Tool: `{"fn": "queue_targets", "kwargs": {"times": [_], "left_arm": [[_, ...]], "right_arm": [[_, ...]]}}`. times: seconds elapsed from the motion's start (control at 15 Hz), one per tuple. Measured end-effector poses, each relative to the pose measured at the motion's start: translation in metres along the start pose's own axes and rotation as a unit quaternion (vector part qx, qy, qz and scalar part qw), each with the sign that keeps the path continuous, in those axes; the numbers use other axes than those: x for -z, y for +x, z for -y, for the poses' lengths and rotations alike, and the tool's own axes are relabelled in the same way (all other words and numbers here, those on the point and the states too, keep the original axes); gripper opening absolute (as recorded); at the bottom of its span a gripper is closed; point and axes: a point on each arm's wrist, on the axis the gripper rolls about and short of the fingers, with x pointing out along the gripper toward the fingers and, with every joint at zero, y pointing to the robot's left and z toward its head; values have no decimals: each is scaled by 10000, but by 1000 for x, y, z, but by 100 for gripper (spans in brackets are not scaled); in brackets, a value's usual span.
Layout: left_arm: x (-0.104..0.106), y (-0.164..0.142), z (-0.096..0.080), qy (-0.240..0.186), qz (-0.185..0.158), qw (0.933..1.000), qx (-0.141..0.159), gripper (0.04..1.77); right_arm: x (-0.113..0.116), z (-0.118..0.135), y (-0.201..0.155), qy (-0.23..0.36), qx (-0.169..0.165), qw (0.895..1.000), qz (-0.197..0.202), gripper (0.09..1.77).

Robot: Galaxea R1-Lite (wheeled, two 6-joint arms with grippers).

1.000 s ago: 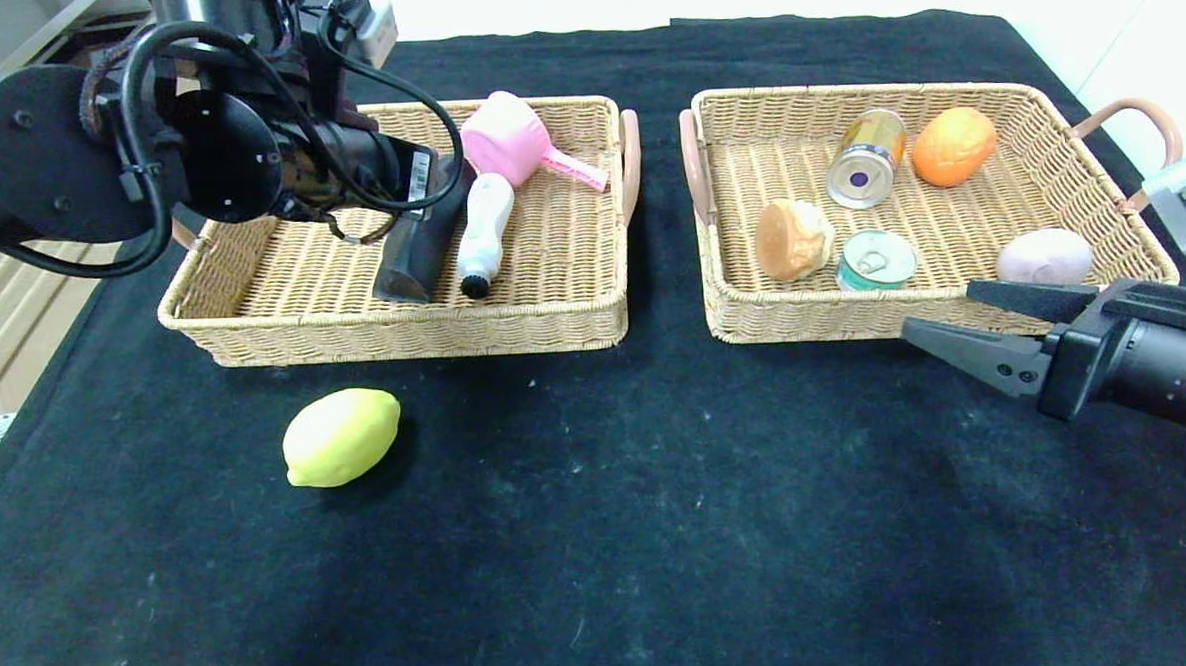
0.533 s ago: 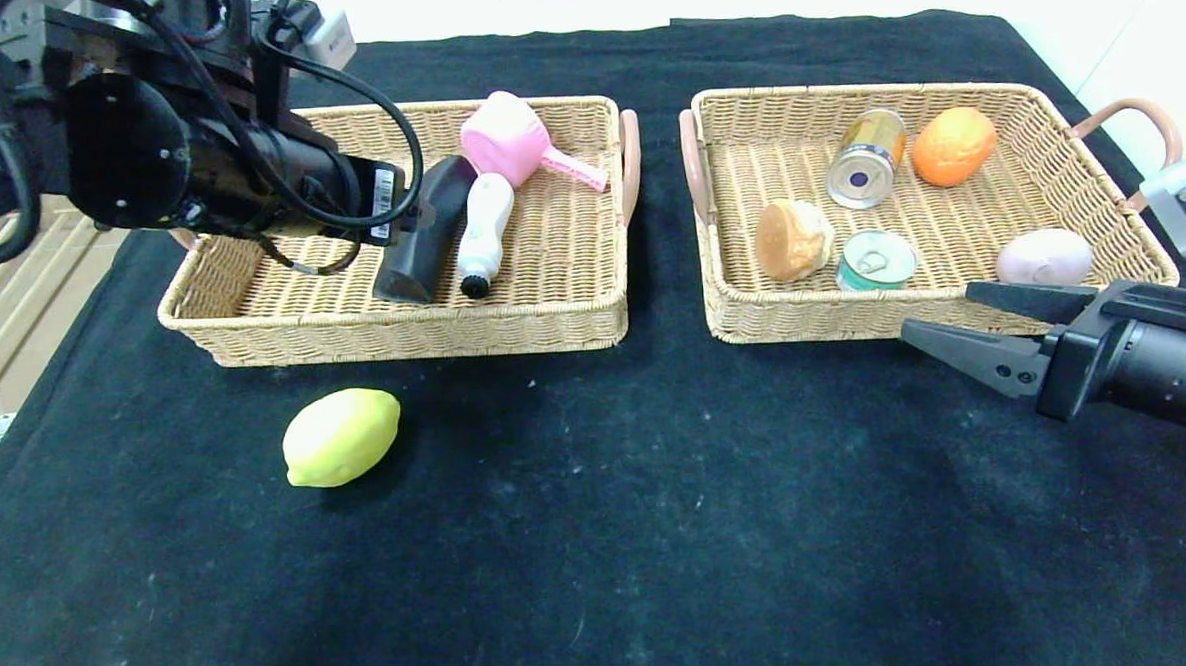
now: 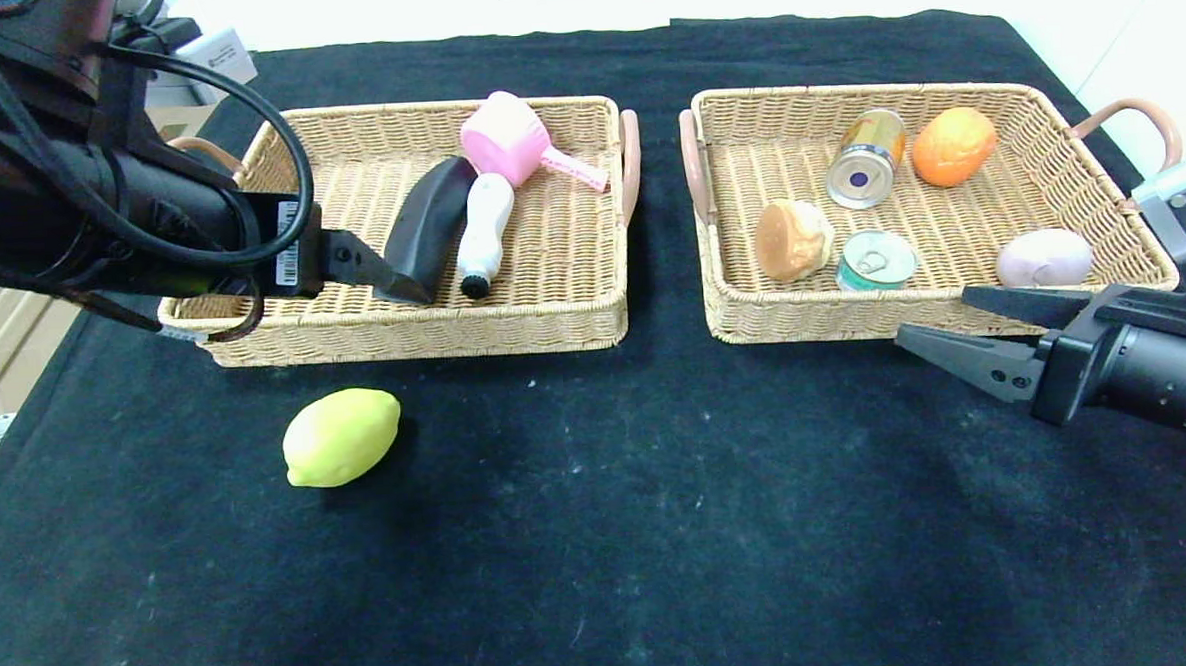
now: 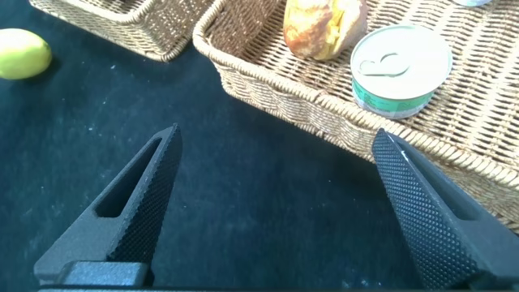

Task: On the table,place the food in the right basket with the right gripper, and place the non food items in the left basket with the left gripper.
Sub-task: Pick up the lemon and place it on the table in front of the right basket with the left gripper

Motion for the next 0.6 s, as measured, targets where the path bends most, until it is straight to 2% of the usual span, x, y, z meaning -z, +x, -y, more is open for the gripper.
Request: {"fn": "queue_targets", "kwargs": {"times": [0.2,0.47,0.6], "left_arm": [[17,-5,-2,-107,-470,9988,12,166],[46,6,-6,-133,-1072,9941,39,169],[51,17,-13,-288,-1097,9935,73,169]], "right_arm": [[1,0,1,0,-4,10000,-16,171],[2,0,1,0,-12,10000,-26,171],[2,0,1,1,-15,10000,-28,171]]}}
